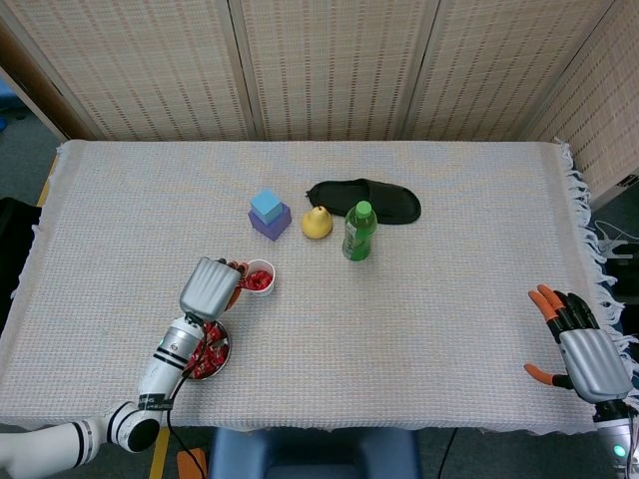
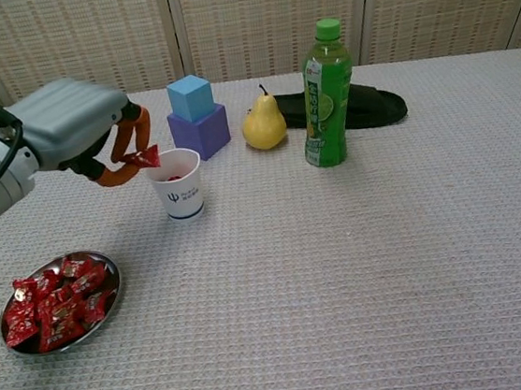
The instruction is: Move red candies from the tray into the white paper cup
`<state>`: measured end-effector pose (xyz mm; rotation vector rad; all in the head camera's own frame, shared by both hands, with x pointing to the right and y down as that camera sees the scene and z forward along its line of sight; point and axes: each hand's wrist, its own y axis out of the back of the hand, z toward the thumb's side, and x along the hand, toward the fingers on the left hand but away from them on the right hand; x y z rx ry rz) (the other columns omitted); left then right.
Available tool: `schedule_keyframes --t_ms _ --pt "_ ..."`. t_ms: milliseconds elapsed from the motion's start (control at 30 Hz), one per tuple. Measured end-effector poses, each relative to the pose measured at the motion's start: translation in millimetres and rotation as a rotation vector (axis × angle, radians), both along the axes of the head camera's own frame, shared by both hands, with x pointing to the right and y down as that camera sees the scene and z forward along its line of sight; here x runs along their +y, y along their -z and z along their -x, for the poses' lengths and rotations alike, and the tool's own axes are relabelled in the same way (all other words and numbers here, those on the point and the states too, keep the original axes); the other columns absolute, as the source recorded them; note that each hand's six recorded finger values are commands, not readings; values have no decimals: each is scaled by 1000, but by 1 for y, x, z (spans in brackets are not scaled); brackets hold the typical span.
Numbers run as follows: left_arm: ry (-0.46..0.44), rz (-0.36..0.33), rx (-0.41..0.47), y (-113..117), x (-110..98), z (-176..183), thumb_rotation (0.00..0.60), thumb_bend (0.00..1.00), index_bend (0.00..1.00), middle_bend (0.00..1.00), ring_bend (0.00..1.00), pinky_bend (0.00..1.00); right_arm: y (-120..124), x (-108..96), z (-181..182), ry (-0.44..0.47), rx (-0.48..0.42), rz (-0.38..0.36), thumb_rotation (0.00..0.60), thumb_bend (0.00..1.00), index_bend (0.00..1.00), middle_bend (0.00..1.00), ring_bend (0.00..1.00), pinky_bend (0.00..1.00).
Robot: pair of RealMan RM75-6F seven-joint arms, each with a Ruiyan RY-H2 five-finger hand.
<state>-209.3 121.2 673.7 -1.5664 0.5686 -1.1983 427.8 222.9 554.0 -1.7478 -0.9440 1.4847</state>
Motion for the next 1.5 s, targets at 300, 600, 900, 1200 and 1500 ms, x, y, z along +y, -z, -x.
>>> schedule_keyframes --t_ms 300,600,900,1200,1500 --pt "-16 -26 -33 -13 -10 -17 600 386 523 560 644 940 0 -1 -1 -3 -2 1 600 25 0 0 0 0" --pt "-35 -51 -37 -14 -6 -29 600 384 348 477 655 979 2 0 0 -2 -8 -8 600 25 0 0 0 0" --pt "-26 -67 -34 -11 -5 -29 600 383 255 399 655 980 4 1 1 1 -14 -11 600 25 0 0 0 0" --pt "16 -44 75 25 31 5 600 382 253 385 655 981 6 3 3 14 -31 -6 600 25 0 0 0 0" --pt "98 65 91 56 116 85 600 383 205 386 655 981 7 8 15 57 -50 -7 600 25 0 0 0 0"
